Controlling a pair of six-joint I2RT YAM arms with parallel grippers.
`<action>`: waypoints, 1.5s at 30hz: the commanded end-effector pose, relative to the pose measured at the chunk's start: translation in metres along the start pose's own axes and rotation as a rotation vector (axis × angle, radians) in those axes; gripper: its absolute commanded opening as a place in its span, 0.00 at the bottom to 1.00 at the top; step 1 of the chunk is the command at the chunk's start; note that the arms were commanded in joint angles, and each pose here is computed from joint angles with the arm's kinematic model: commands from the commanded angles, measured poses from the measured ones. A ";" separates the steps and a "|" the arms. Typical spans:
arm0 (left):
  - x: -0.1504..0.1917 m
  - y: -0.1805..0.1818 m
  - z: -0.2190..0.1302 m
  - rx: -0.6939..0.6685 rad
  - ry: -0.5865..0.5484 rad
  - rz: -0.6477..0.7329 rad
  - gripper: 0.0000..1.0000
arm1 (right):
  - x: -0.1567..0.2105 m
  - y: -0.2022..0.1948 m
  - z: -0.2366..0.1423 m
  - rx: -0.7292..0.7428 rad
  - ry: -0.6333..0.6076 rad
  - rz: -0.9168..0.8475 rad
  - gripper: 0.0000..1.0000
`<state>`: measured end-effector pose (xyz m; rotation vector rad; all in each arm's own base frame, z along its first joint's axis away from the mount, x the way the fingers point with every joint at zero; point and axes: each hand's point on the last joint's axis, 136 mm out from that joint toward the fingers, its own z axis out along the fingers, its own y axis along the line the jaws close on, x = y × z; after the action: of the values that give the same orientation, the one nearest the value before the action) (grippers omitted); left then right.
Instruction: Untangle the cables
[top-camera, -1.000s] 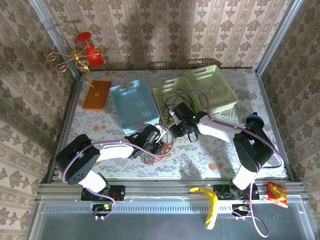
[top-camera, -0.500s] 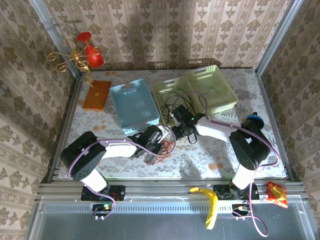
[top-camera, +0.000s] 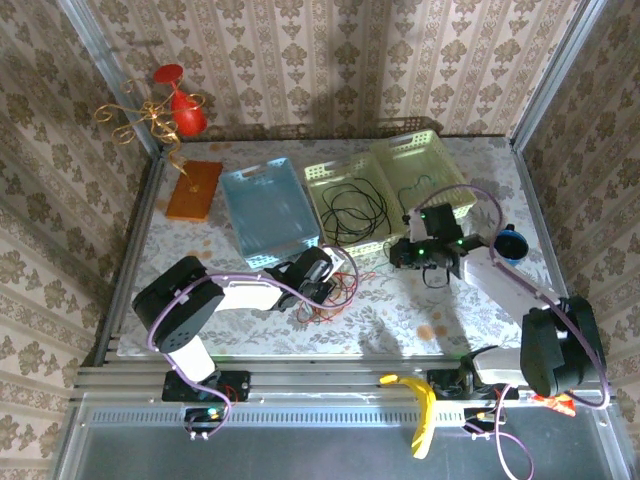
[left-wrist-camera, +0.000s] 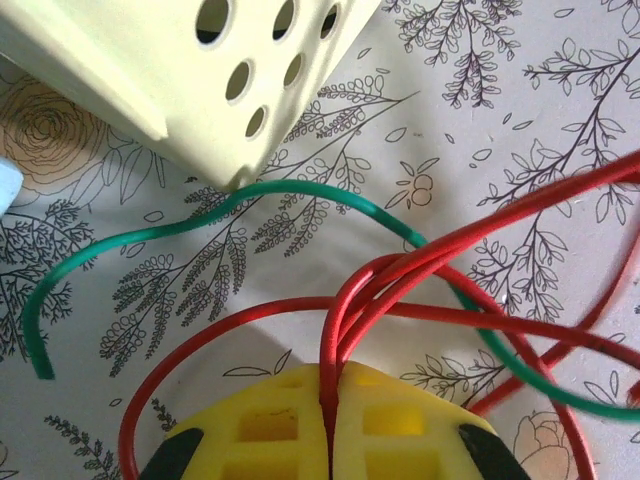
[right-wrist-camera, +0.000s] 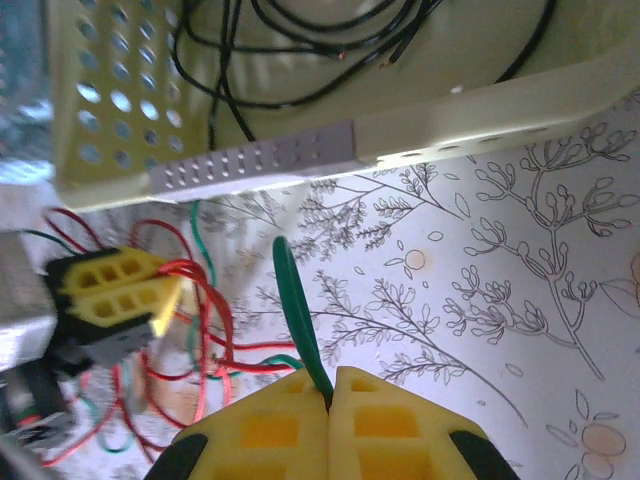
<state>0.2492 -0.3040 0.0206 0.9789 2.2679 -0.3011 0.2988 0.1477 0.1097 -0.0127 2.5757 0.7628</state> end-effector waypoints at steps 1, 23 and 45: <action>0.027 -0.004 0.012 0.004 0.094 0.004 0.00 | -0.003 0.015 -0.018 -0.126 -0.023 0.100 0.02; 0.032 -0.004 0.008 0.005 0.101 0.006 0.00 | -0.022 -0.126 -0.140 0.842 -0.410 0.258 0.00; 0.034 -0.004 0.008 0.007 0.097 0.011 0.00 | -0.021 -0.128 -0.212 0.737 -0.748 0.535 0.00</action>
<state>0.2477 -0.3134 0.0218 0.9882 2.2440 -0.3315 0.2408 -0.0823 0.2010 0.9677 2.0341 -0.2122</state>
